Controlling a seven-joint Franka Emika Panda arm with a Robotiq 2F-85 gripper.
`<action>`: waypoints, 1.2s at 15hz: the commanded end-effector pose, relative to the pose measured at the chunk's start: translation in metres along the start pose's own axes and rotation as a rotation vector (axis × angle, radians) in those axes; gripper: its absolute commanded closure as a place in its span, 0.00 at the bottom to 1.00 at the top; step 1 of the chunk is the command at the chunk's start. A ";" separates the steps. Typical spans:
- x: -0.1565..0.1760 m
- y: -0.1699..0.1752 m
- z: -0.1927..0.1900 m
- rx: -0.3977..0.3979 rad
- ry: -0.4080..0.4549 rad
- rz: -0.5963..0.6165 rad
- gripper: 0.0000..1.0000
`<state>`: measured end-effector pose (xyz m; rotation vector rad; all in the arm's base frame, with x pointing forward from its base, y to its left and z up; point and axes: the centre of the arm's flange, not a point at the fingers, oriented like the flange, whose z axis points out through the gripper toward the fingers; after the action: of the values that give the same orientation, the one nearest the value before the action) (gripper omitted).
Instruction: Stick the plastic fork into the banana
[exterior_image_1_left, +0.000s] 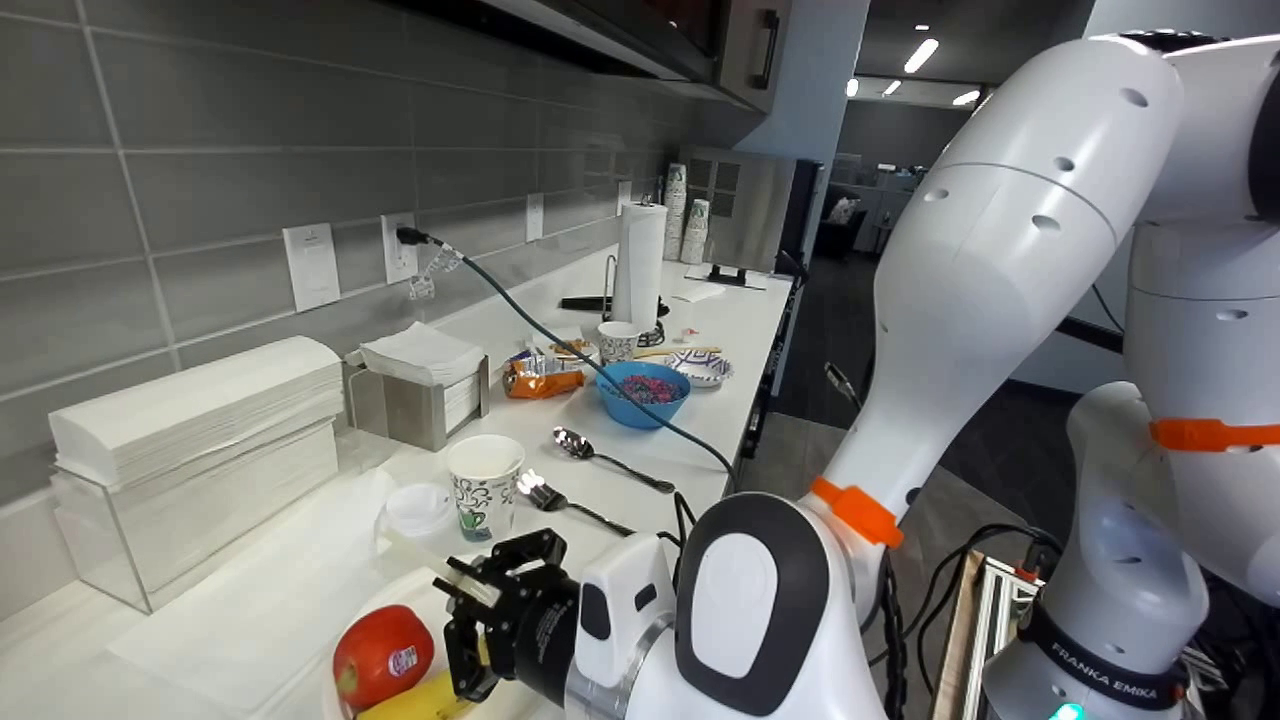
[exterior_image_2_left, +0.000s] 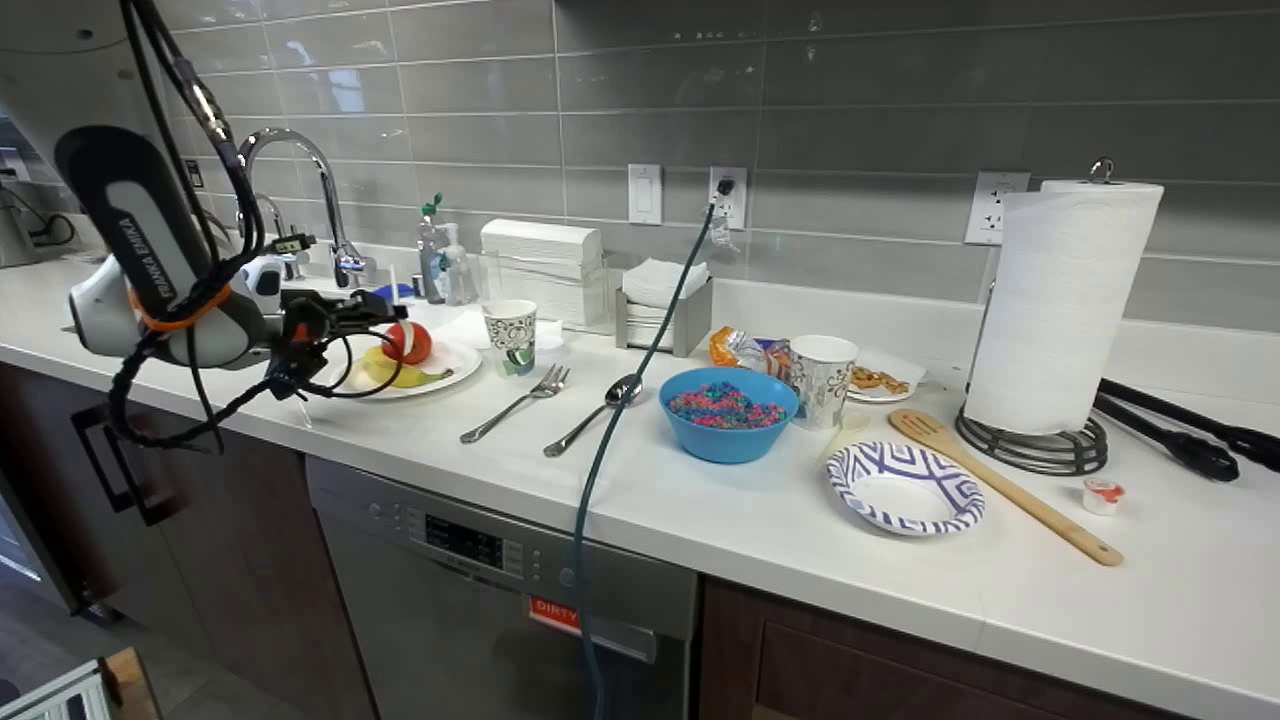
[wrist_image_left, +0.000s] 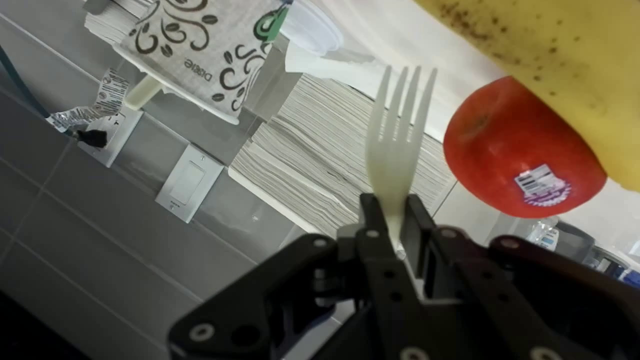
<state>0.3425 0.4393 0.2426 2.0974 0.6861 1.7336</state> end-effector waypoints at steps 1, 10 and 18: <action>-0.016 -0.019 0.003 -0.041 0.065 -0.025 0.96; -0.025 -0.033 0.003 -0.088 0.088 -0.025 0.96; -0.024 -0.038 -0.003 -0.061 0.037 0.062 0.96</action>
<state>0.3357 0.4532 0.2139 2.0095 0.6155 1.8247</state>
